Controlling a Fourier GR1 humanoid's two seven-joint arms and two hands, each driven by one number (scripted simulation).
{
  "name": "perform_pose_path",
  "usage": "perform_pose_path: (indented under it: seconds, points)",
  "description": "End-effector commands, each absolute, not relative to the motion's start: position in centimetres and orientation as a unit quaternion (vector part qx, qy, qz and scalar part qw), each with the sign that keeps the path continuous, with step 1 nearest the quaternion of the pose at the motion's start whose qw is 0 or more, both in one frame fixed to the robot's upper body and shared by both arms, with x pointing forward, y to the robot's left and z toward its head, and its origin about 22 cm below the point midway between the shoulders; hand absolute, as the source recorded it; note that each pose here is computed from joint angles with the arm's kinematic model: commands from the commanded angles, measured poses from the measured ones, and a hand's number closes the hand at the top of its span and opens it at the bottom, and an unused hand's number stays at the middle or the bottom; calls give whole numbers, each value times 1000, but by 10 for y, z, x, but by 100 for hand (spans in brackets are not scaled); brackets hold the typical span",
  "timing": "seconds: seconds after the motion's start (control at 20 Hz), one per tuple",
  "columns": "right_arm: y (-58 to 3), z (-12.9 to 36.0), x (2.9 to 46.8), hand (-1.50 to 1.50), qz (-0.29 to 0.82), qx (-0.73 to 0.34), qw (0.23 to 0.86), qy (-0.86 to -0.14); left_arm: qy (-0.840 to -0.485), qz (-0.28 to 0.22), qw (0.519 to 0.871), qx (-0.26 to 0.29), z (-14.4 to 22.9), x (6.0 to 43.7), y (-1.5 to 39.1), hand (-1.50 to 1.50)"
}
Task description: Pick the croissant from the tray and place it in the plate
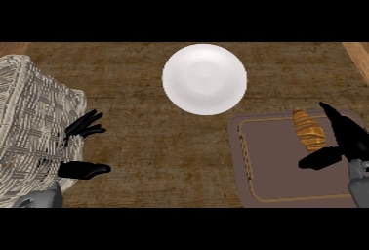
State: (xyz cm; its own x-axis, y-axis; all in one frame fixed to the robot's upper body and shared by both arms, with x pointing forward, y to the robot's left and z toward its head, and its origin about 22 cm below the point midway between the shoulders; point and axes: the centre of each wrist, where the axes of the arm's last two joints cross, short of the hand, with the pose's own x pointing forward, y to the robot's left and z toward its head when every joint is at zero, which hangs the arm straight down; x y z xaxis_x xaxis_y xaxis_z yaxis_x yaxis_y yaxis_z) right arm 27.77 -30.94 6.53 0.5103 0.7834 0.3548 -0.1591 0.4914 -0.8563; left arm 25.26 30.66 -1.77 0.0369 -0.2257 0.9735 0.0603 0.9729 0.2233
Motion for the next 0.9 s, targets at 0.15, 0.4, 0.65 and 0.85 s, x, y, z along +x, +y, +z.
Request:
perform_pose_path:
  seconds: [0.15,0.4,0.65,0.85]
  points:
    - [-308,32,295,-150,308,-407,775,-371,-685,-63,722,69,-29,259,298,0]
    - [-331,24,291,150,354,-364,769,-389,-689,-68,718,69,-18,243,293,0]
    - [-323,12,292,150,349,-360,760,-414,-693,-66,714,74,-27,247,317,0]
    - [-331,-1,291,150,341,-378,752,-420,-690,-65,719,60,-22,263,294,0]
